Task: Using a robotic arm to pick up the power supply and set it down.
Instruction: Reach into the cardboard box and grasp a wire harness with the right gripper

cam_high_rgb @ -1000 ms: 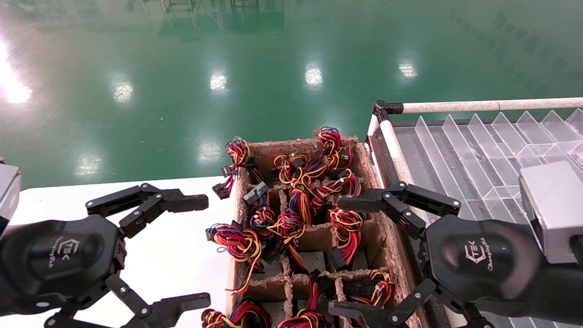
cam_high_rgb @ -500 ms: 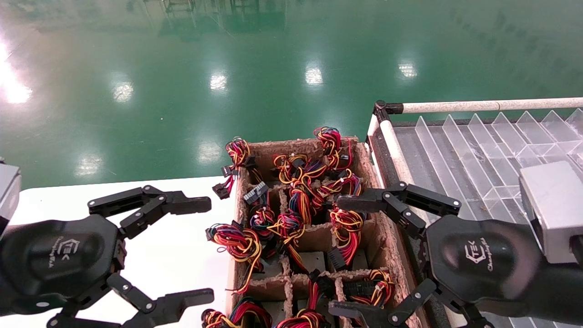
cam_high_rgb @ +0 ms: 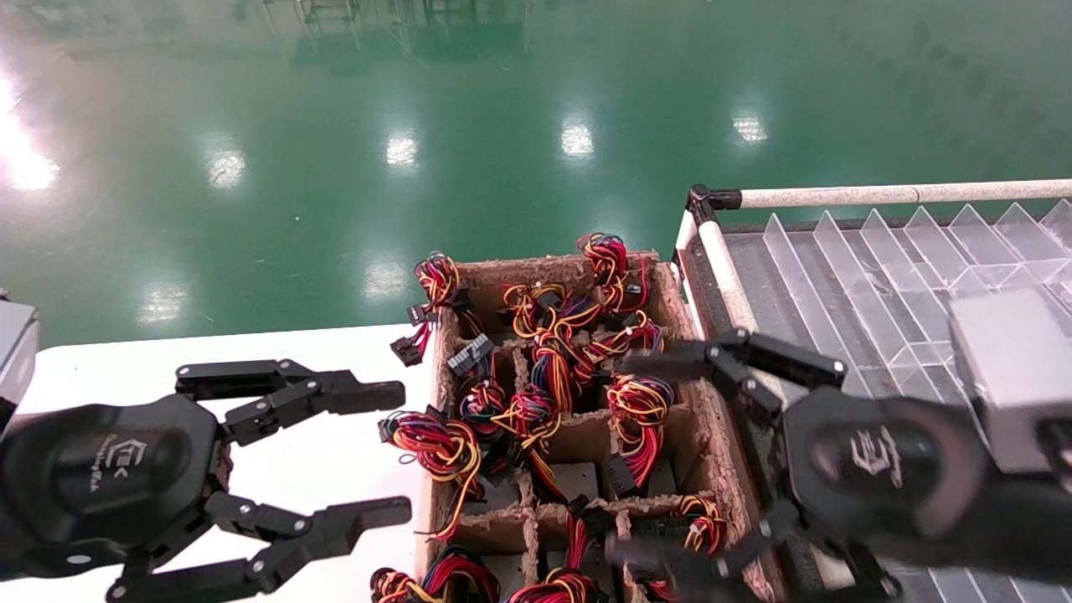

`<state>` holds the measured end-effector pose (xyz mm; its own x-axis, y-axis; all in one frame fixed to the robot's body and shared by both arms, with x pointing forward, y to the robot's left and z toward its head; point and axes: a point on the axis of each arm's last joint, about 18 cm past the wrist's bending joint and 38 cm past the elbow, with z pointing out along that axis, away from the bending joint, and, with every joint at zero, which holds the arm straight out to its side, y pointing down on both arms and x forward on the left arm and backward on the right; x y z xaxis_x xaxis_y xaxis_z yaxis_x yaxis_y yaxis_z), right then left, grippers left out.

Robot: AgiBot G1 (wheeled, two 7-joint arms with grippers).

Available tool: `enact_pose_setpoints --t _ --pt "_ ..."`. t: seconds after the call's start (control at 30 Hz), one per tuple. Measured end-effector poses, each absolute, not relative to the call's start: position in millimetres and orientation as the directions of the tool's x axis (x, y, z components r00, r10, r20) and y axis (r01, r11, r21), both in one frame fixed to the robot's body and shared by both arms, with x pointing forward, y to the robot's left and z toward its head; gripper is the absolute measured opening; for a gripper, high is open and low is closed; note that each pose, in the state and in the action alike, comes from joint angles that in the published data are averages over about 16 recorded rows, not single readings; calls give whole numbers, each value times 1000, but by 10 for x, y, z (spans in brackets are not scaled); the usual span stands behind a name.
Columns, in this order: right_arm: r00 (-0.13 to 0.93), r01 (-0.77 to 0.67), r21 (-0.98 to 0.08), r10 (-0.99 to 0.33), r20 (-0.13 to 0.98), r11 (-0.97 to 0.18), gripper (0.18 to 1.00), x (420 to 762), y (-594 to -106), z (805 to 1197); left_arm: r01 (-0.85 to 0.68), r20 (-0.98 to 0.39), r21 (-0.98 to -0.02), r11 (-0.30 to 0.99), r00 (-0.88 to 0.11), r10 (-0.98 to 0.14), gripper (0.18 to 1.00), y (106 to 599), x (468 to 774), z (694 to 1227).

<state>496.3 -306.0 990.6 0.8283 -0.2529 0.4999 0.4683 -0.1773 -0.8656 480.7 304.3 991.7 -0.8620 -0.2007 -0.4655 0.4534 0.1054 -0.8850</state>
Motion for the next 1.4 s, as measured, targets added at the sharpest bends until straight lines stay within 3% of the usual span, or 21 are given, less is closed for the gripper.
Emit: enact_pose_setpoints --t 0.33,0.73,1.03,1.4 --pt "744 420 -832 -386 545 -364 1000 5481 -3118 9791 453 -465 -885 105 -862 -201 479 3043 4807 9917" --pt "709 342 -804 -428 560 -487 991 5810 -3116 9669 453 -465 -885 105 -862 -201 270 3043 4807 9917" --pt "716 321 -805 -428 552 -500 942 5846 -3099 9599 453 -465 -885 105 -862 -201 207 3043 4807 9917" --pt "723 309 -809 -429 542 -500 777 5853 -3061 9530 453 -465 -885 105 -862 -201 191 3043 4807 9917"
